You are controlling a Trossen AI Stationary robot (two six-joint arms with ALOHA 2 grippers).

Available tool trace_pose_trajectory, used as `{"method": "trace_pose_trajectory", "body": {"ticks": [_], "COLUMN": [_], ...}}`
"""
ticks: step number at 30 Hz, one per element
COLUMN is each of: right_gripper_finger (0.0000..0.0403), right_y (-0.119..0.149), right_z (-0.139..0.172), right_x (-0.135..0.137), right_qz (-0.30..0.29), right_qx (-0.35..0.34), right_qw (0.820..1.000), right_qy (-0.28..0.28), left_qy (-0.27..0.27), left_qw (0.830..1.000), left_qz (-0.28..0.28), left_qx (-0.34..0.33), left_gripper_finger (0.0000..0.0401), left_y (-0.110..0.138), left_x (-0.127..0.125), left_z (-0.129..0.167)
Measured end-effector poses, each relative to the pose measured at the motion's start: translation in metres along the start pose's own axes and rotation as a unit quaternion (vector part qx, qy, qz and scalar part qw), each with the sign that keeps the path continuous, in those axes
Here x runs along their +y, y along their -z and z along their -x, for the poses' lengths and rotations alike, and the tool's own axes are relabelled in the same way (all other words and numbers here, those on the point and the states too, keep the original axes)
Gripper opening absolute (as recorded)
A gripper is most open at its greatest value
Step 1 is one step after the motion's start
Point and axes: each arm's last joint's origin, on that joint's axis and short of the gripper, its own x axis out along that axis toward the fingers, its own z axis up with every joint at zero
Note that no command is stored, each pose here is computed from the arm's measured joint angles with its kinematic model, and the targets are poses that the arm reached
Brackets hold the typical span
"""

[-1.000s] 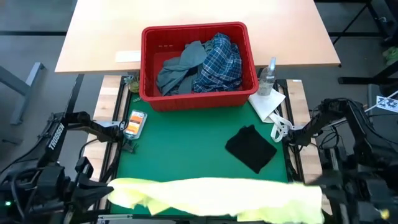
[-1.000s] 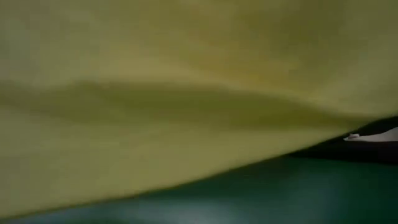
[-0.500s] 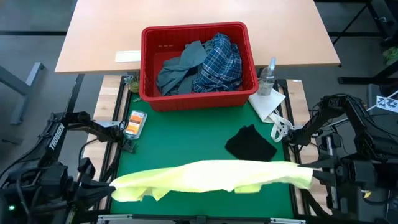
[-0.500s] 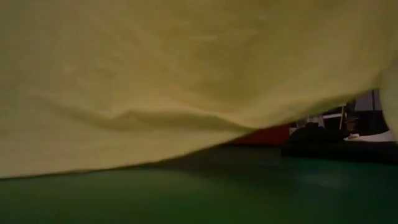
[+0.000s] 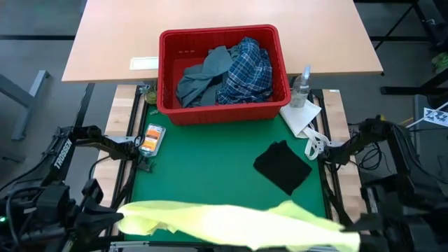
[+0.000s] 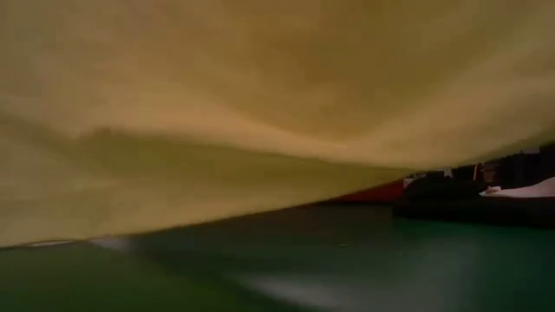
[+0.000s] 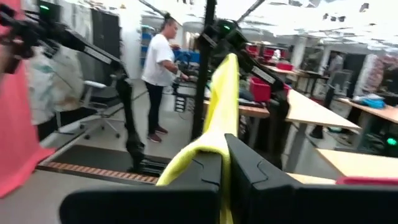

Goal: Fold Laundry from Bin
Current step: Fold the yellow shirt

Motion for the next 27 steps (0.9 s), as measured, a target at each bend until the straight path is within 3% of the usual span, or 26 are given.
{"method": "trace_pose_trajectory", "body": {"ticks": [16,27], "right_gripper_finger": [0.0005,0.0005], "right_y": [-0.016,-0.025], "right_z": [0.001,0.001], "right_x": [0.007,0.001], "right_qz": [-0.027,-0.036], "right_qx": [-0.061,-0.067], "right_qw": [0.998,0.997], "right_qy": [-0.018,-0.014], "left_qy": [0.006,0.009], "left_qw": [1.0,0.997], "left_qz": [0.021,0.081], "left_qx": [0.002,0.003], "left_gripper_finger": [0.0,0.0], "left_y": [-0.005,-0.003], "left_x": [-0.003,-0.005], "left_z": [0.0,0.0]}}
